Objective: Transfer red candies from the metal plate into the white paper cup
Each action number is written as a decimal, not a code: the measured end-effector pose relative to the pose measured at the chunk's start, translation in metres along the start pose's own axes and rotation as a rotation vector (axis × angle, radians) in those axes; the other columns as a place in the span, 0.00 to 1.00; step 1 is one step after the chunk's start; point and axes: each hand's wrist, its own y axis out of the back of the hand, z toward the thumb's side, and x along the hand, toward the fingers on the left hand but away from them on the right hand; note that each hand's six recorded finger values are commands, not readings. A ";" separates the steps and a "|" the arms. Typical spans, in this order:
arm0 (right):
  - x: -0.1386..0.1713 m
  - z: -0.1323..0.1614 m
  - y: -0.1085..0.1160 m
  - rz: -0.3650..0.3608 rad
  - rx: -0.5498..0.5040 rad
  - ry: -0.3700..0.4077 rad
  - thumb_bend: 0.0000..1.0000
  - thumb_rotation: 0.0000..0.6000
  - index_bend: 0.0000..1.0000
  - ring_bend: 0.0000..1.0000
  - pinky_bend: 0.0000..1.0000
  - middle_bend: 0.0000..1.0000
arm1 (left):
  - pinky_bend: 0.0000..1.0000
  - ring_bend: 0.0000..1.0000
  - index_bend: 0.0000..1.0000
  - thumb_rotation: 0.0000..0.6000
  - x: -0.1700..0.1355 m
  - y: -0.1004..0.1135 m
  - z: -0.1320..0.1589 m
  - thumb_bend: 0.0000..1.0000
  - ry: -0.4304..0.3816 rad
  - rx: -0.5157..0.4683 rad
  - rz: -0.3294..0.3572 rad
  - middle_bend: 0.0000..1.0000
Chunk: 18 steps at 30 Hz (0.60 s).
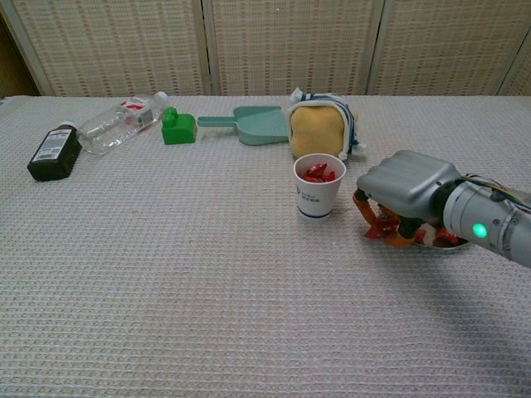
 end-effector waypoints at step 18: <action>0.016 -0.012 0.069 -0.152 -0.257 0.055 0.23 1.00 0.59 0.76 1.00 0.81 | 0.33 0.10 0.09 1.00 0.001 0.000 -0.001 1.00 0.008 -0.002 -0.001 0.20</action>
